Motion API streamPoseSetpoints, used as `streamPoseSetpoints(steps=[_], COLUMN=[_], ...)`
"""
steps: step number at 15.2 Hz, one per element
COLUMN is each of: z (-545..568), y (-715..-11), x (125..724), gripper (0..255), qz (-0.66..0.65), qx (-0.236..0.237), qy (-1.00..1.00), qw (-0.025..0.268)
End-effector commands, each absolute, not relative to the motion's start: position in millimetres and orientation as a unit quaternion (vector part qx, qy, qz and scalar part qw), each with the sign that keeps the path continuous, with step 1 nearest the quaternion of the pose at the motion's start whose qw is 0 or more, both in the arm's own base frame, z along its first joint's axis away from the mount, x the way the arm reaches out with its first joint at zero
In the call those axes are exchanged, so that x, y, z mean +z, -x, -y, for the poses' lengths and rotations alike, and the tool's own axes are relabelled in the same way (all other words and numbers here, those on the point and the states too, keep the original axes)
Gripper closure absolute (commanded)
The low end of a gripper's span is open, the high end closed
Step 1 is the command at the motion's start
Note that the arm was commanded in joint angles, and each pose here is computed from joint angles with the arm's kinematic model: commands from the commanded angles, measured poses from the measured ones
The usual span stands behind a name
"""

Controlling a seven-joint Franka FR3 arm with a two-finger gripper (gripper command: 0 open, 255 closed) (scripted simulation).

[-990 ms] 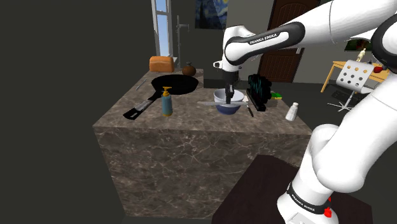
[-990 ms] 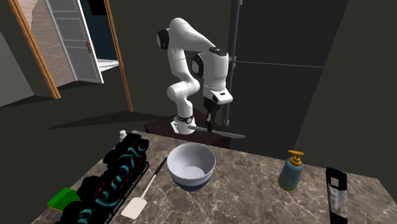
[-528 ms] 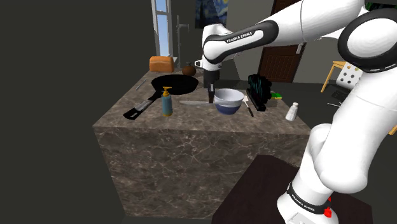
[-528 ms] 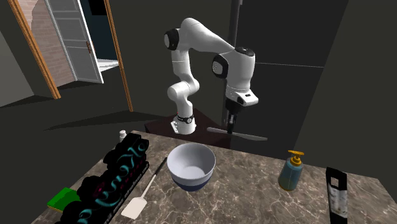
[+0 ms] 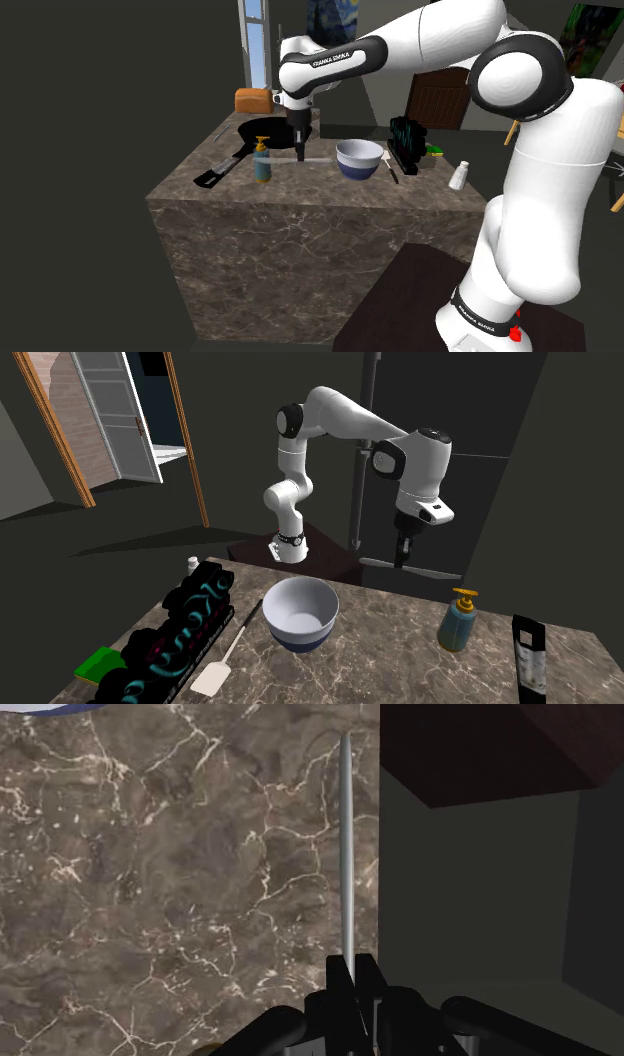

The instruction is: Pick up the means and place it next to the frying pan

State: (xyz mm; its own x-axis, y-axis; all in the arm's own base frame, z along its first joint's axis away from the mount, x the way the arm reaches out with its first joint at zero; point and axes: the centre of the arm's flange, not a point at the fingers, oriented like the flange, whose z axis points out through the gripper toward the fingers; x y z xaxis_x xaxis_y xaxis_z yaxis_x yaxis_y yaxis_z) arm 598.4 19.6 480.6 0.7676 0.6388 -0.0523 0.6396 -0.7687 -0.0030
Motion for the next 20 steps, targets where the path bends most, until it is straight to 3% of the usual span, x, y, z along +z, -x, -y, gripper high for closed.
streamPoseSetpoints(steps=[1,20], z=[-24.6,-24.6], y=[-604.4,-604.4], x=[473.8,369.2], gripper=[255,255], qz=[-0.340,-0.340], qx=[-0.025,-0.025], qy=[-0.940,-0.940], qw=[0.007,0.007])
